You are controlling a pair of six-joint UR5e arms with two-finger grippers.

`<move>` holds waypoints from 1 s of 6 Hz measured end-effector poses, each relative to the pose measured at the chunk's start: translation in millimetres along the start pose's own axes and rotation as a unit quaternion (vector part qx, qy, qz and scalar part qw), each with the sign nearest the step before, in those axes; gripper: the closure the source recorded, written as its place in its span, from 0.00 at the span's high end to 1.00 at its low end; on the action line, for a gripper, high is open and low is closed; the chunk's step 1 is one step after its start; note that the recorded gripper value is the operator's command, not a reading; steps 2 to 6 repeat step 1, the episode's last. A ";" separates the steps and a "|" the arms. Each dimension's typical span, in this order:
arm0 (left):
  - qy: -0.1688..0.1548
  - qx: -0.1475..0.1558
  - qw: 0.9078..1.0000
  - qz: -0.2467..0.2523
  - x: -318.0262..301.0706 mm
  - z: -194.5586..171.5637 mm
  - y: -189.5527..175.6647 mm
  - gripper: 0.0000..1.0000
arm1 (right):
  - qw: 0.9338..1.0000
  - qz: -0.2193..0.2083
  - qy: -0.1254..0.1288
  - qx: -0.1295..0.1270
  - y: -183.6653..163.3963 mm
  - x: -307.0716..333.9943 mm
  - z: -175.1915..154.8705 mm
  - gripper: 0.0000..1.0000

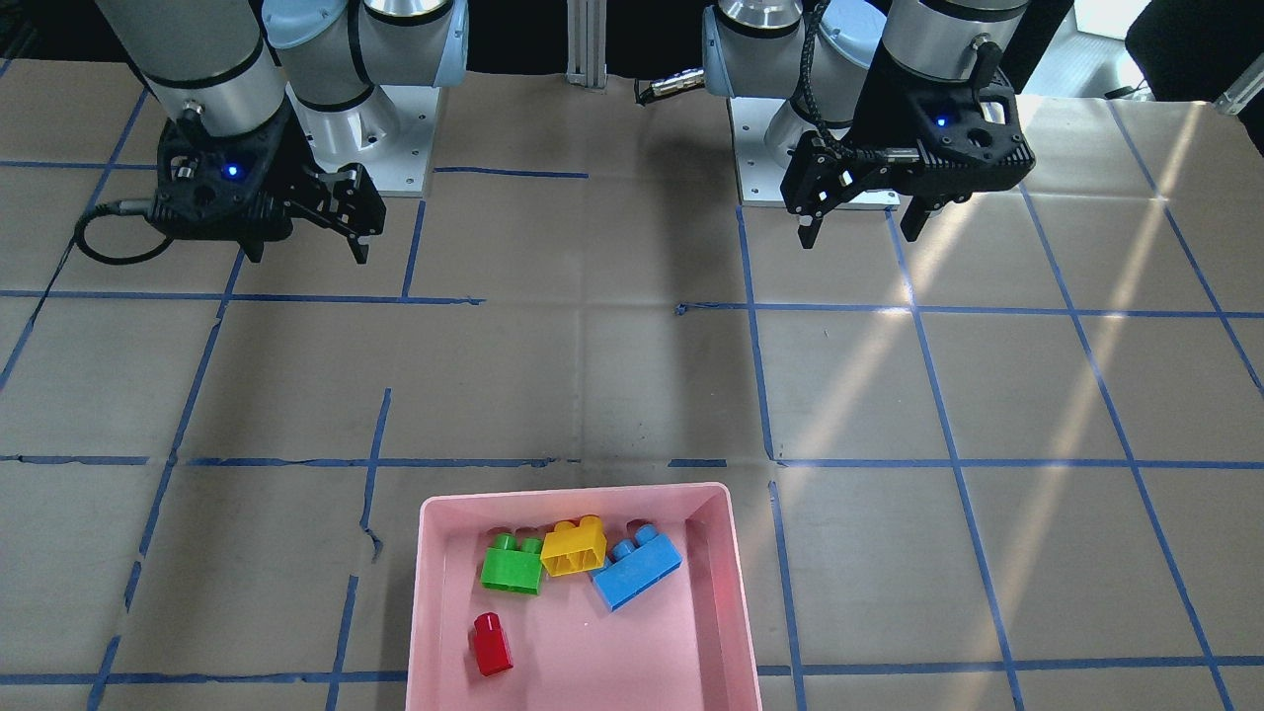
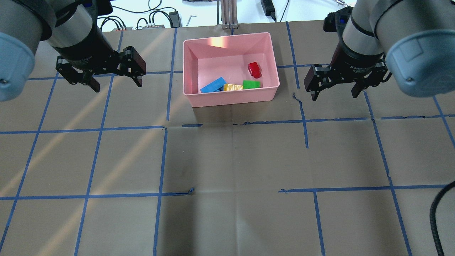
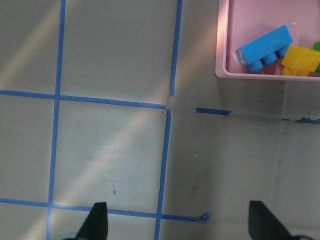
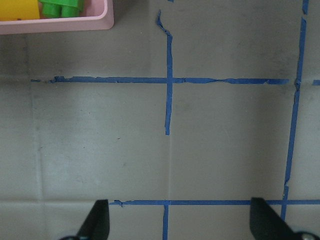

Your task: Put all blocks into box

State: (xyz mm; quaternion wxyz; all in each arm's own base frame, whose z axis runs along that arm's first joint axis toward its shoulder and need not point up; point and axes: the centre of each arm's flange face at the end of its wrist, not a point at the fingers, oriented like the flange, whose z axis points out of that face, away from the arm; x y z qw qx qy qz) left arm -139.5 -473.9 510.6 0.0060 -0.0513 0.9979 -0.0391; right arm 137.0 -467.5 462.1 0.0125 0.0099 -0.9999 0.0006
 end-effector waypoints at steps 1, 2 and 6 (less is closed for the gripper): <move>0.000 0.000 1.000 0.000 0.0 -0.1 0.1 0.99 | 1.000 0.000 0.002 0.003 5.7 1.0 -5.4 1.00; 0.000 0.000 1.000 0.000 0.0 -0.1 0.1 0.99 | 1.000 0.000 0.002 0.003 5.7 1.0 -5.4 1.00; 0.000 0.000 1.000 0.000 0.0 -0.1 0.1 0.99 | 1.000 0.000 0.002 0.003 5.7 1.0 -5.4 1.00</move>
